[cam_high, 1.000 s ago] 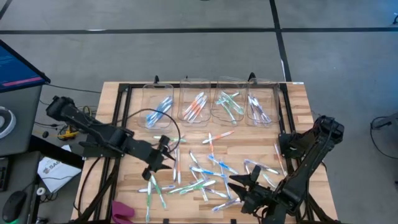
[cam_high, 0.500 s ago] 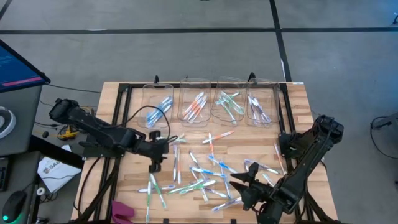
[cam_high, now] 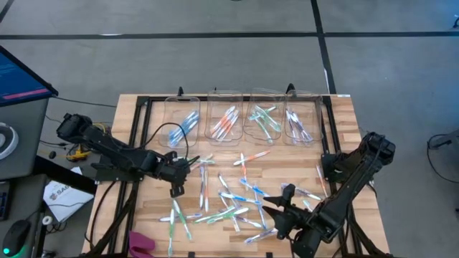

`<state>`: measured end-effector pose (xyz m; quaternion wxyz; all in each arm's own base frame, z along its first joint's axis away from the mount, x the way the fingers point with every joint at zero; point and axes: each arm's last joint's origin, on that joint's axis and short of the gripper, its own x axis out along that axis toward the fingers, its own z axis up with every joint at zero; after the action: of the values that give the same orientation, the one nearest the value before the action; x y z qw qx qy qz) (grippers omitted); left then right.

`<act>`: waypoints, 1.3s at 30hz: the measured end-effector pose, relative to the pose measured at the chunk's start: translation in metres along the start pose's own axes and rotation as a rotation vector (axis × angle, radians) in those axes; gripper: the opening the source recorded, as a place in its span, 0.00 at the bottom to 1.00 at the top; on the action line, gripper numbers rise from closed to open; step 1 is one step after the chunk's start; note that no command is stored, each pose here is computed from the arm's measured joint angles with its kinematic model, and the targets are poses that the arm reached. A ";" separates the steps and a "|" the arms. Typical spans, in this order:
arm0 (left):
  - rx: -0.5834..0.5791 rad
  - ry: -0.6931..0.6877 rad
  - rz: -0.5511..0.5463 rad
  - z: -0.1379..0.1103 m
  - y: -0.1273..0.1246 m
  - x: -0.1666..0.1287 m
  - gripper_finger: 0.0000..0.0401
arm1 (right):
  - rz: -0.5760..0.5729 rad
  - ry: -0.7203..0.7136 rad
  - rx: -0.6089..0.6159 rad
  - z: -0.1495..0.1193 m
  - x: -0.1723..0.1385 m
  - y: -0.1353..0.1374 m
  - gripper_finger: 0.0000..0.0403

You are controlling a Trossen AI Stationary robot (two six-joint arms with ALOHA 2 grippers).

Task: Pick & Place Toothbrushes
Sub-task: Adjust the left transparent bin

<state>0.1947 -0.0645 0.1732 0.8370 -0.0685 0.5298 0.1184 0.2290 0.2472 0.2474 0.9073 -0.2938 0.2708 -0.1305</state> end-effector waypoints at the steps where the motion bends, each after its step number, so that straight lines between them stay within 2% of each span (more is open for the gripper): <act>1: 0.025 -0.006 0.009 0.000 0.000 0.000 0.37 | 0.000 0.000 0.000 0.000 0.000 0.000 0.37; 5: 0.147 -0.045 0.073 0.002 0.003 0.000 0.37 | 0.001 0.000 0.000 0.000 0.000 0.000 0.37; 11: 0.166 -0.039 0.105 0.011 0.018 0.004 0.37 | 0.003 0.001 0.010 0.000 0.000 0.000 0.37; 15: 0.239 -0.052 0.118 0.017 0.025 0.006 0.37 | 0.002 0.002 0.011 0.000 0.000 0.000 0.37; 22: 0.554 -0.088 0.124 0.024 0.026 0.007 0.37 | 0.027 0.025 0.019 0.000 0.005 -0.002 0.37; 24: 0.613 -0.090 0.126 0.025 0.025 0.007 0.37 | 0.043 0.037 0.022 0.000 0.007 -0.002 0.37; 30: 0.668 -0.071 0.127 0.025 0.025 0.010 0.37 | 0.051 0.052 0.029 0.001 0.012 -0.004 0.37; 39: 0.622 0.075 0.170 0.027 0.039 0.043 0.37 | 0.063 0.060 0.033 0.001 0.013 -0.005 0.37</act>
<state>0.2254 -0.0150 0.1463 0.7848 0.2309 0.5749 0.0179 0.2398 0.2384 0.2454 0.9072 -0.2659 0.3051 -0.1150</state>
